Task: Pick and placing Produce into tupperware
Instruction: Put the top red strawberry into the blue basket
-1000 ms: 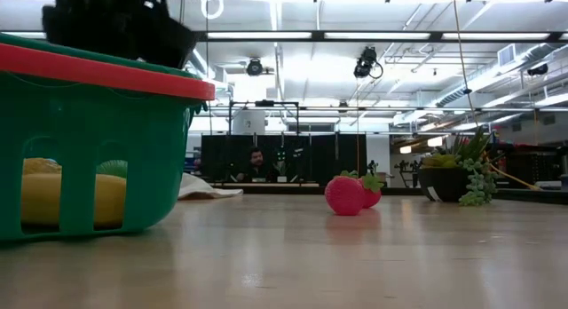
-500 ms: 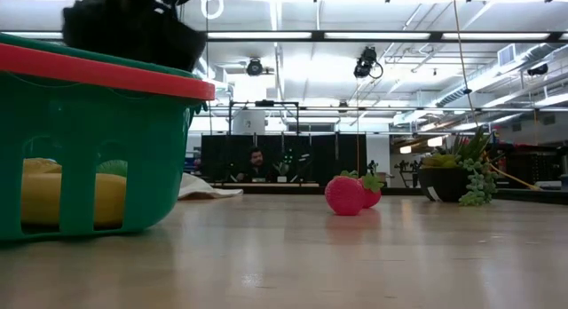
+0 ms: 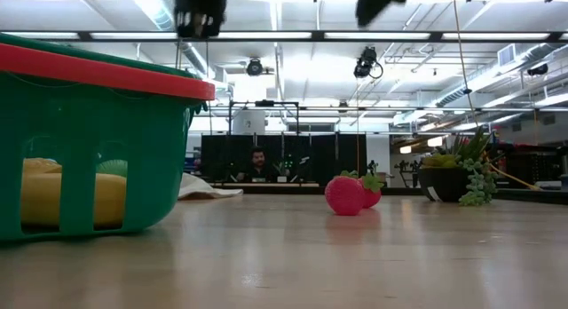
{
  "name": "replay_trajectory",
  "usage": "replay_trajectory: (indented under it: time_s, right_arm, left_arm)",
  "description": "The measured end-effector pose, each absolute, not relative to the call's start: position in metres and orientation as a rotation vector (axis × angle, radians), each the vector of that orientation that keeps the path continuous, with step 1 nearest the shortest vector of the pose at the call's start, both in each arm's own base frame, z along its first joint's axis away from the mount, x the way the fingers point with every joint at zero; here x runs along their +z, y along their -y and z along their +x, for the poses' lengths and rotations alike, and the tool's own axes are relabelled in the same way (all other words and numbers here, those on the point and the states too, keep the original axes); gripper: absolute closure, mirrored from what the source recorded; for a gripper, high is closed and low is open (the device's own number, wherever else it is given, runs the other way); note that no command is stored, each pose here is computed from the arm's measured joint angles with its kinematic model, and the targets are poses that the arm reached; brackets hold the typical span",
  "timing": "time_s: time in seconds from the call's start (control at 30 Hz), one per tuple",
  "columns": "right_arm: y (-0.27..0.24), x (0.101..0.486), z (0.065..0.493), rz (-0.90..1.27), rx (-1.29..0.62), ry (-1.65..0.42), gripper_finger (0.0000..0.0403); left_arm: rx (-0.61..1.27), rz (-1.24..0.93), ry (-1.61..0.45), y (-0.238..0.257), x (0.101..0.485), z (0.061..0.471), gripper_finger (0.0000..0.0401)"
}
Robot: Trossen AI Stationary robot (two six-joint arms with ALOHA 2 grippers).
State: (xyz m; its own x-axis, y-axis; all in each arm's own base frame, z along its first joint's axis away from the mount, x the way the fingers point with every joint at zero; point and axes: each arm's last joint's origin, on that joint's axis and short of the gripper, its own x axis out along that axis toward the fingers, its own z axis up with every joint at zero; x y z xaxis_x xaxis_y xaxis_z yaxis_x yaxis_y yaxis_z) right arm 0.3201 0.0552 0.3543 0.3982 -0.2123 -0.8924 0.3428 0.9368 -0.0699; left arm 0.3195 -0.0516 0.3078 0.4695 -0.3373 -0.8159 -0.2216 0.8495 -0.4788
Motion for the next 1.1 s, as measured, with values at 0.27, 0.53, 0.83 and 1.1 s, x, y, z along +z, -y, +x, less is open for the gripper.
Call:
replay_trajectory:
  time_s: [0.27, 0.53, 0.83, 1.1]
  right_arm:
    - [-0.044, 0.287, 0.332, 0.181, -0.410, -1.296, 0.0247]
    - [-0.033, 0.253, 0.338, 0.563, -0.343, -1.318, 0.0252]
    - [-0.014, 0.229, 0.338, 0.809, -0.482, -1.299, 0.0255]
    - [-0.016, 0.219, 0.341, 0.840, -0.491, -1.239, 0.0264]
  left_arm:
    - [-0.098, -0.552, -0.941, 0.035, 0.367, 0.322, 0.0289]
    - [-0.119, -0.506, -0.860, 0.026, 0.396, 0.319, 0.0290]
    - [-0.134, -0.462, -0.849, 0.023, 0.400, 0.318, 0.0301]
    - [-0.144, -0.433, -0.847, 0.022, 0.400, 0.318, 0.0304]
